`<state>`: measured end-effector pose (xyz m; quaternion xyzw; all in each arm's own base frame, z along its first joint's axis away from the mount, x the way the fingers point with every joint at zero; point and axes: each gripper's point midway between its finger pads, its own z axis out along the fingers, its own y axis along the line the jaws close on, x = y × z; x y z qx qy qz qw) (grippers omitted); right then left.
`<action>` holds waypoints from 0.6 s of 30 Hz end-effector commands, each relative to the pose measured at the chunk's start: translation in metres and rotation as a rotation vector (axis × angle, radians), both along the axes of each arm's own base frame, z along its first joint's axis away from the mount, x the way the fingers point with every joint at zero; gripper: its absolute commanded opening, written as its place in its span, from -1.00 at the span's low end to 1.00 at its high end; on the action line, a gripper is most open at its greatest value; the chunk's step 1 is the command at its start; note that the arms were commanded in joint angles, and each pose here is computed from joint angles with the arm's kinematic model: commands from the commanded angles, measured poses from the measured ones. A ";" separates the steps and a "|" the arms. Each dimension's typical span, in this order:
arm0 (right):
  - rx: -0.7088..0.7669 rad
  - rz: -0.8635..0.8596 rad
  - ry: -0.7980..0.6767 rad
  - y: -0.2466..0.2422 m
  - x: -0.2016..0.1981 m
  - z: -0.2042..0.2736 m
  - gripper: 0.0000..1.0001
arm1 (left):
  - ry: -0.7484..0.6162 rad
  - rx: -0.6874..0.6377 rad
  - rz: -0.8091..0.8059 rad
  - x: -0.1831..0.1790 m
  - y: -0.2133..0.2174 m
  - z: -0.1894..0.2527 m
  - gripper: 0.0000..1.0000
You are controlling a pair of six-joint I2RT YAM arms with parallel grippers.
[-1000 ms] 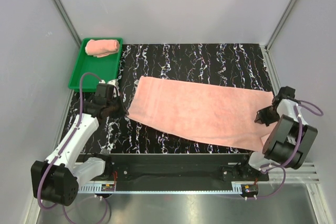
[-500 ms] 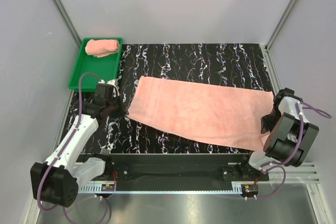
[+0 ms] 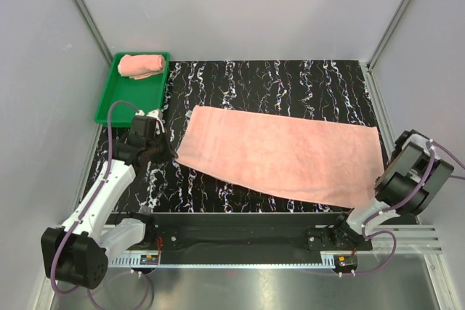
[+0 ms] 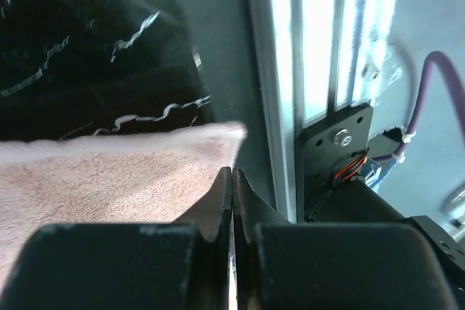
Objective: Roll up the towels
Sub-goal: Flatten the towel
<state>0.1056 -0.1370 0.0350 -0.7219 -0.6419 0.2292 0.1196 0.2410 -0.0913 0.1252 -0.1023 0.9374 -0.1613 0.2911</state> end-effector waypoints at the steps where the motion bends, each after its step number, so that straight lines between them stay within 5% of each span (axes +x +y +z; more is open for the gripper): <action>1: -0.151 -0.071 -0.051 -0.021 -0.008 0.035 -1.00 | -0.062 -0.007 -0.011 0.008 -0.002 0.012 -1.00; 6: -0.141 0.125 -0.404 -0.026 0.045 0.059 -0.85 | -0.065 -0.004 -0.008 0.009 -0.001 0.012 -1.00; 7: -0.187 0.174 -0.485 -0.028 0.052 0.072 -0.66 | -0.063 -0.001 -0.004 0.009 -0.001 0.011 -1.00; 8: -0.226 0.203 -0.526 -0.031 0.056 0.077 0.04 | -0.067 -0.002 -0.002 0.010 0.000 0.012 -1.00; 11: -0.342 0.226 -0.610 -0.036 0.057 0.093 0.80 | -0.061 0.000 0.000 0.009 0.000 0.011 -1.00; 18: -0.151 0.213 -0.559 -0.031 0.067 0.041 0.93 | -0.077 -0.013 -0.009 0.008 -0.002 0.015 -1.00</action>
